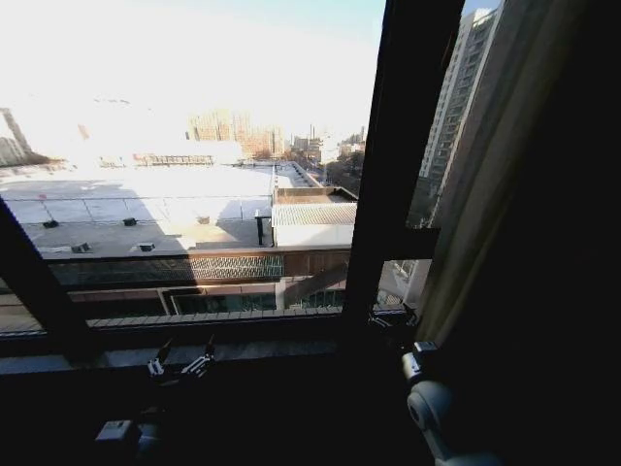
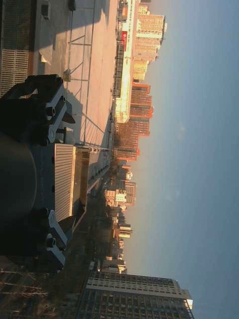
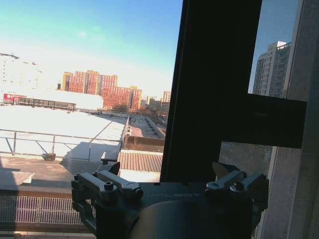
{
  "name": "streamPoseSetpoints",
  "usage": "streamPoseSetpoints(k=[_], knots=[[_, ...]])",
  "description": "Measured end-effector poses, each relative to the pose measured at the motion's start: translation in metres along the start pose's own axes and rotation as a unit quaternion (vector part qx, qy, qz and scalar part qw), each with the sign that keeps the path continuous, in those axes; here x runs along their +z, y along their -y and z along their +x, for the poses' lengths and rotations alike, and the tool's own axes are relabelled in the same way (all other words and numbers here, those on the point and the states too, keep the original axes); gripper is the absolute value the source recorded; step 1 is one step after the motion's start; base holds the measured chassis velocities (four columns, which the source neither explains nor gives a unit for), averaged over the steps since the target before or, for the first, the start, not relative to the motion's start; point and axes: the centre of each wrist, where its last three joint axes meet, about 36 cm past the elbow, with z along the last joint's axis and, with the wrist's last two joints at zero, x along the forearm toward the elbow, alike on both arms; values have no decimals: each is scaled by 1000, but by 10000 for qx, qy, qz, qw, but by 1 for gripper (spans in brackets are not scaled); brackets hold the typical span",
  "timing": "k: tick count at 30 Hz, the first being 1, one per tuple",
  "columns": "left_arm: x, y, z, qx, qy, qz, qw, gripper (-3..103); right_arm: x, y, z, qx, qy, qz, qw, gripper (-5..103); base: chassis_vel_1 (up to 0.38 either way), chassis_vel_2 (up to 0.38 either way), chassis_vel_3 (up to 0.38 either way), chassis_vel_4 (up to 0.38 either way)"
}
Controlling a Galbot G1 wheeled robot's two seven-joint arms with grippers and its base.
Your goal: Open the curtains by pulling them apart, changing their state from closed to fully open.
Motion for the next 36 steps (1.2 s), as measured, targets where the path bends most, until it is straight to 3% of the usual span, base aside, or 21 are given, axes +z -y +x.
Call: streamPoseSetpoints(k=[36], knots=[[-5,2,4,-14,61,-11,10000,100,0,-7,6,-79,-1,87,9999,100,354,358,-358,-353]])
